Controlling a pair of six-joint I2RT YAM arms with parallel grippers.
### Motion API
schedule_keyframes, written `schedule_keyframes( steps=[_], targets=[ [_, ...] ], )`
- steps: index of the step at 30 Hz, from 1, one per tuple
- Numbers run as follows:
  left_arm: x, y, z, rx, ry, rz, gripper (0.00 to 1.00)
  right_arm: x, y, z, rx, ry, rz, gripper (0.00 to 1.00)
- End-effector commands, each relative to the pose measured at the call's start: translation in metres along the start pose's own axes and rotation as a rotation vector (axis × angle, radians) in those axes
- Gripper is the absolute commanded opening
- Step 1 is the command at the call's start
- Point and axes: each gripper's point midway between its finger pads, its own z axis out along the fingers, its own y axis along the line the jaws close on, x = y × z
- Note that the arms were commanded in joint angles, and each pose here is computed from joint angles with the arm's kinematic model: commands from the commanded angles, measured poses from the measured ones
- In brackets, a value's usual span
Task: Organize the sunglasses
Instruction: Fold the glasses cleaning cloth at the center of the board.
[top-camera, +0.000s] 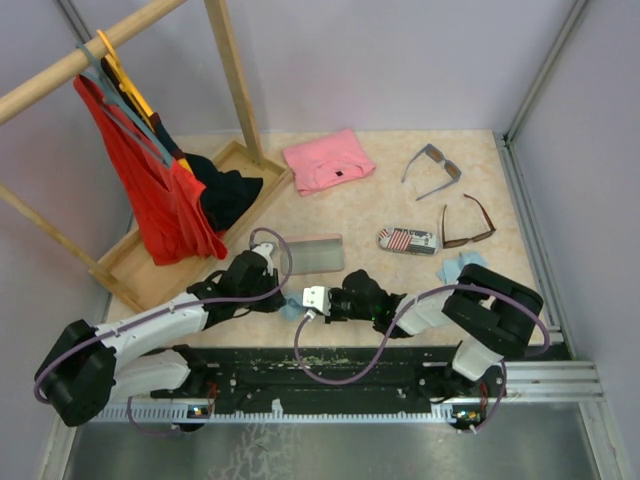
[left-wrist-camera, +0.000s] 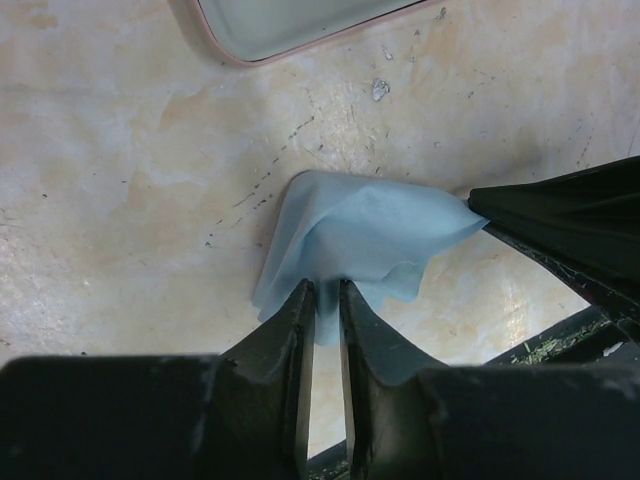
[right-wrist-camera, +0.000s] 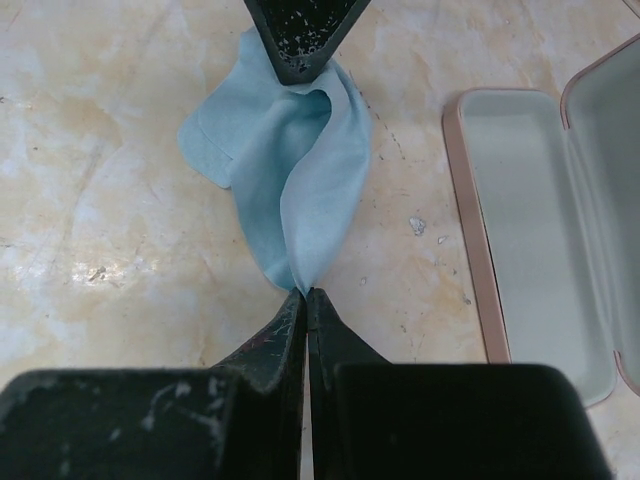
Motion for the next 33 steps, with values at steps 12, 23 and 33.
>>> schedule_keyframes(
  steps=[12,23,33],
  targets=[
    [-0.014,-0.005,-0.007,0.007,-0.025,0.011,0.00,-0.039,-0.017,-0.009,0.046,-0.087,0.018,0.00],
    [-0.028,-0.034,-0.040,0.119,-0.039,0.023,0.00,-0.073,-0.025,-0.049,0.070,-0.093,0.142,0.00],
    [-0.023,-0.077,-0.075,0.170,-0.029,0.071,0.00,-0.096,-0.010,-0.097,0.050,-0.020,0.280,0.00]
  ],
)
